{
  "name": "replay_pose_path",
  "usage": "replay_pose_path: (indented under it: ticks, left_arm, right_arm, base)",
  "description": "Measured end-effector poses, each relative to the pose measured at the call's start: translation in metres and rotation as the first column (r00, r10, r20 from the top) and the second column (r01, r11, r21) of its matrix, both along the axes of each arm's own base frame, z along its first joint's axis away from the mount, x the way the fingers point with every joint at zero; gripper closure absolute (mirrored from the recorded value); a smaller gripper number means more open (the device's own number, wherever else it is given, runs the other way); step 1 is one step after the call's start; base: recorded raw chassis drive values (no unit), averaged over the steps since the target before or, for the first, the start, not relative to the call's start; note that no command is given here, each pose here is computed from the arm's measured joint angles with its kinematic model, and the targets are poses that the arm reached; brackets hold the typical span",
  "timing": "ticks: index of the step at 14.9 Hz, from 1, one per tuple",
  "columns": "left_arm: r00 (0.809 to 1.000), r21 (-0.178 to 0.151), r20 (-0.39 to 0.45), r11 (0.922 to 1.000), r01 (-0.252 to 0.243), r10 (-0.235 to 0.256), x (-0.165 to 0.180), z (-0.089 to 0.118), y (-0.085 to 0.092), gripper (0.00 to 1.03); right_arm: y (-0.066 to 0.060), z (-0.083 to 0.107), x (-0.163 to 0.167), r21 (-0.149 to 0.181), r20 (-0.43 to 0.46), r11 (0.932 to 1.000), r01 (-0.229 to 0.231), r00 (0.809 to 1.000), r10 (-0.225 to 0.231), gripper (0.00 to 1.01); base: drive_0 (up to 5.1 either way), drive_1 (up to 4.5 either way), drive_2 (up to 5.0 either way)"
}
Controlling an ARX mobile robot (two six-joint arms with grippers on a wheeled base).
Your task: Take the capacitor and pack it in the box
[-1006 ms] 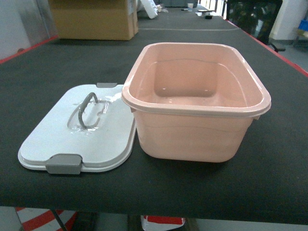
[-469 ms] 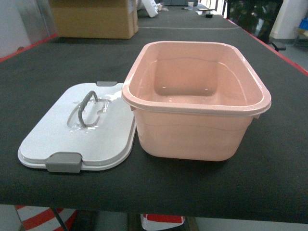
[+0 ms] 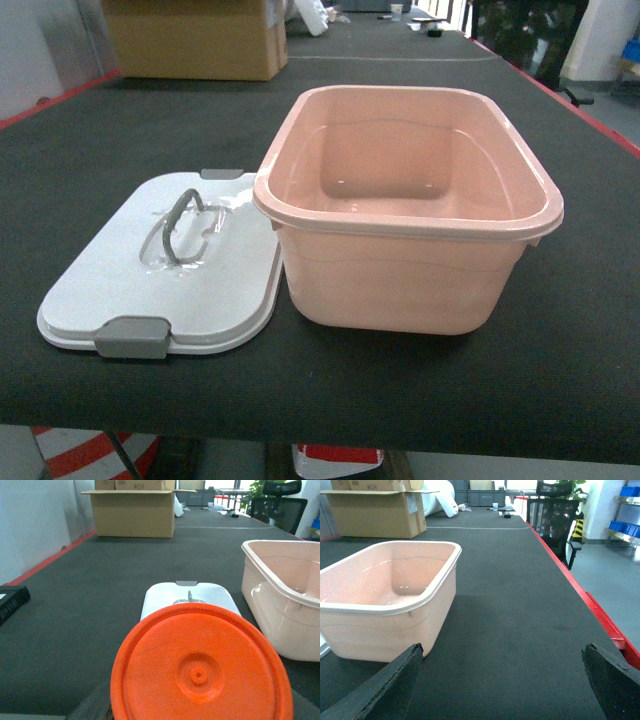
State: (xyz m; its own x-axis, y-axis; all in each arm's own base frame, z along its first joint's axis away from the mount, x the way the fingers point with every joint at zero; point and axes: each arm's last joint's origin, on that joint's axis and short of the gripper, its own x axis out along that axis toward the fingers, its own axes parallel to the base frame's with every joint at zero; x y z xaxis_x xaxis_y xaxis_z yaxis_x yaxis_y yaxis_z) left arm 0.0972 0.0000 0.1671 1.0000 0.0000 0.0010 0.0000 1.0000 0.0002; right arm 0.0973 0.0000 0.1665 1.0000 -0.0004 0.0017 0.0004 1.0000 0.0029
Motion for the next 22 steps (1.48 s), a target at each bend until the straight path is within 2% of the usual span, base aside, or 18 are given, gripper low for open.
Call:
replay_pose_path:
  ticks: [5, 6, 7, 8, 9, 11, 12, 13, 14, 15, 16, 17, 18, 19, 20, 21, 22]
  left_arm:
    - [1.0, 0.0, 0.0, 1.0, 0.0, 0.0, 0.0, 0.0, 0.0, 0.59]
    - [0.996, 0.008, -0.036, 0.9962, -0.086, 0.087, 0.002, -0.001, -0.001, 0.59]
    - [0.972, 0.032, -0.065, 0.9738, -0.225, 0.227, 0.01, 0.003, -0.007, 0.59]
    - [0.935, 0.049, -0.052, 0.9357, -0.349, 0.352, 0.021, 0.011, -0.008, 0.59]
    - [0.894, 0.045, -0.022, 0.8938, -0.446, 0.447, 0.034, 0.02, -0.006, 0.59]
    - [0.928, 0.018, 0.069, 0.9298, -0.368, 0.366, 0.084, 0.052, -0.019, 0.59]
    - [0.949, 0.019, 0.089, 0.9521, -0.305, 0.303, 0.116, 0.063, -0.029, 0.59]
    - [0.965, 0.035, 0.072, 0.9666, -0.254, 0.251, 0.139, 0.066, -0.039, 0.59]
    - [0.986, 0.052, 0.043, 0.9852, -0.163, 0.161, 0.167, 0.069, -0.058, 0.59]
    - [0.996, 0.056, 0.031, 0.9948, -0.085, 0.083, 0.189, 0.076, -0.078, 0.59]
    - [0.999, 0.046, 0.039, 0.9988, -0.015, 0.013, 0.203, 0.085, -0.098, 0.59]
    - [0.995, 0.039, 0.057, 0.9964, 0.076, -0.078, 0.216, 0.099, -0.126, 0.59]
    - [0.982, 0.027, 0.077, 0.9851, 0.17, -0.171, 0.227, 0.11, -0.158, 0.59]
    - [0.972, 0.021, 0.07, 0.9749, 0.222, -0.223, 0.236, 0.112, -0.18, 0.59]
    - [0.956, 0.012, 0.027, 0.9566, 0.291, -0.292, 0.249, 0.105, -0.214, 0.59]
    - [0.947, 0.011, -0.006, 0.9472, 0.32, -0.32, 0.256, 0.095, -0.233, 0.59]
    - [0.941, 0.011, -0.023, 0.9414, 0.337, -0.337, 0.26, 0.087, -0.245, 0.59]
  right_arm:
    - [0.0, 0.0, 0.0, 0.0, 0.0, 1.0, 0.0, 1.0, 0.0, 0.03]
    - [0.0, 0.0, 0.0, 0.0, 0.0, 1.0, -0.001, 1.0, 0.001, 0.03]
    - [0.0, 0.0, 0.0, 0.0, -0.001, 1.0, 0.0, 1.0, 0.0, 0.03]
    - [0.0, 0.0, 0.0, 0.0, 0.001, 1.0, -0.001, 1.0, 0.001, 0.03]
    - [0.0, 0.0, 0.0, 0.0, -0.001, 1.0, 0.0, 1.0, 0.0, 0.03]
    - [0.0, 0.0, 0.0, 0.0, 0.0, 1.0, 0.0, 1.0, 0.0, 0.03]
    - [0.0, 0.0, 0.0, 0.0, 0.0, 1.0, 0.0, 1.0, 0.0, 0.03]
    - [0.0, 0.0, 0.0, 0.0, 0.0, 1.0, 0.0, 1.0, 0.0, 0.03]
    - [0.0, 0.0, 0.0, 0.0, 0.0, 1.0, 0.0, 1.0, 0.0, 0.03]
    - [0.0, 0.0, 0.0, 0.0, 0.0, 1.0, 0.0, 1.0, 0.0, 0.03]
    - [0.0, 0.0, 0.0, 0.0, 0.0, 1.0, 0.0, 1.0, 0.0, 0.03]
    - [0.0, 0.0, 0.0, 0.0, 0.0, 1.0, 0.0, 1.0, 0.0, 0.03]
    - [0.0, 0.0, 0.0, 0.0, 0.0, 1.0, 0.0, 1.0, 0.0, 0.03]
    - [0.0, 0.0, 0.0, 0.0, 0.0, 1.0, 0.0, 1.0, 0.0, 0.03]
    - [0.0, 0.0, 0.0, 0.0, 0.0, 1.0, 0.0, 1.0, 0.0, 0.03]
    - [0.0, 0.0, 0.0, 0.0, 0.0, 1.0, 0.0, 1.0, 0.0, 0.03]
    - [0.0, 0.0, 0.0, 0.0, 0.0, 1.0, 0.0, 1.0, 0.0, 0.03]
  base:
    - [0.0, 0.0, 0.0]
    - [0.0, 0.0, 0.0]
    - [0.0, 0.0, 0.0]
    - [0.0, 0.0, 0.0]
    - [0.0, 0.0, 0.0]
    - [0.0, 0.0, 0.0]
    - [0.0, 0.0, 0.0]
    - [0.0, 0.0, 0.0]
    - [0.0, 0.0, 0.0]
    - [0.0, 0.0, 0.0]
    - [0.0, 0.0, 0.0]
    - [0.0, 0.0, 0.0]
    - [0.0, 0.0, 0.0]
    - [0.0, 0.0, 0.0]
    - [0.0, 0.0, 0.0]
    - [0.0, 0.0, 0.0]
    - [0.0, 0.0, 0.0]
